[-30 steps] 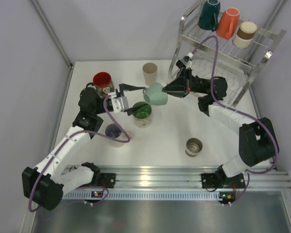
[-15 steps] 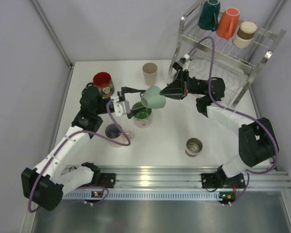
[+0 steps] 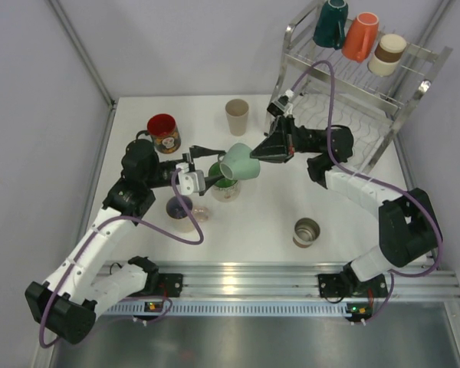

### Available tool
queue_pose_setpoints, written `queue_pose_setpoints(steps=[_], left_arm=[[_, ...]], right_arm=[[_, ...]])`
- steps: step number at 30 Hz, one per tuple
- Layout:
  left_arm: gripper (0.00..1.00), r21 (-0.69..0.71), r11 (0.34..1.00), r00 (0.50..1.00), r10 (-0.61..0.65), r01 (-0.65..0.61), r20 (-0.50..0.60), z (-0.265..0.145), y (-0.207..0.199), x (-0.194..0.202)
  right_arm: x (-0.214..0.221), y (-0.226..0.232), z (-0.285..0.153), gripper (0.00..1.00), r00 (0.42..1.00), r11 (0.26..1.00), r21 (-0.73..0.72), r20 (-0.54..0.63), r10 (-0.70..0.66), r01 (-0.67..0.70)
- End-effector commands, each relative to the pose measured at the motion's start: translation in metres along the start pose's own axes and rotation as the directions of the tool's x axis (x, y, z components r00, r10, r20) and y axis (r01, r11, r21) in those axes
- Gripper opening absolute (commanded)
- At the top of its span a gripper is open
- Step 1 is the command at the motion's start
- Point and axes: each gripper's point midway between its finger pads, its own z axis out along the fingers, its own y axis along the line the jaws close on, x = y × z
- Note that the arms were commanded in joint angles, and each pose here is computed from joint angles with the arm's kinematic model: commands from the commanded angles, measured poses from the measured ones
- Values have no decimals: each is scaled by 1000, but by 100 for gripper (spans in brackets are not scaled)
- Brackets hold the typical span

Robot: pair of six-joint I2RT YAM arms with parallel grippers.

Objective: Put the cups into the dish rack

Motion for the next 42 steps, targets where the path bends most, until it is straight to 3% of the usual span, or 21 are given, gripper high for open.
queue_pose_setpoints(steps=[1,6,7,8,9,13,18,20,27,36,38,39,40,41,42], left_arm=[[60,26,998,997,53,-54,49,0,3,-19],[49,51,997,996,51,-54,74,5,0,-24],[44,48,997,996,54,-57,70,5,0,-23],[29,40,997,996,60,-63,63,5,2,-22],[25,37,997,996,66,-69,61,4,3,-22],[17,36,996,995,75,-77,64,4,3,-24],[0,34,997,996,70,-72,64,3,2,-24],[0,29,997,996,64,-66,58,3,2,-23],[0,-9,1000,1000,24,-23,15,0,12,-22],[0,-68,993,994,-99,95,-55,-2,20,-11],[0,-89,987,989,-137,131,-63,-4,23,-11],[0,-117,982,985,-155,145,-78,-5,27,-9],[0,-138,974,978,-194,182,-77,-6,30,-11],[0,-158,967,973,-214,199,-84,-7,34,-10],[0,-183,956,961,-253,231,-109,-9,35,-5]], right_arm=[[47,62,-4,0,960,943,-211,-63,-274,256],[48,59,-3,0,963,946,-212,-65,-262,244],[48,58,-2,0,963,947,-211,-69,-261,241],[49,57,-2,0,964,948,-210,-70,-258,238],[49,56,-2,0,964,948,-210,-73,-258,238],[47,50,-2,0,968,954,-200,-72,-240,222],[42,41,-1,0,972,960,-190,-70,-224,207],[41,42,-1,6,971,958,-191,-70,-230,213],[18,48,-10,45,955,942,-172,-17,-296,289],[-28,19,-25,66,916,916,-45,65,-395,398],[-49,8,-25,68,930,935,33,94,-356,354],[-55,5,-25,69,890,895,75,95,-446,440],[-67,-9,-25,70,928,928,156,106,-356,339],[-75,-17,-26,70,929,924,219,128,-347,315],[-79,-18,-29,72,849,829,297,95,-519,474]])
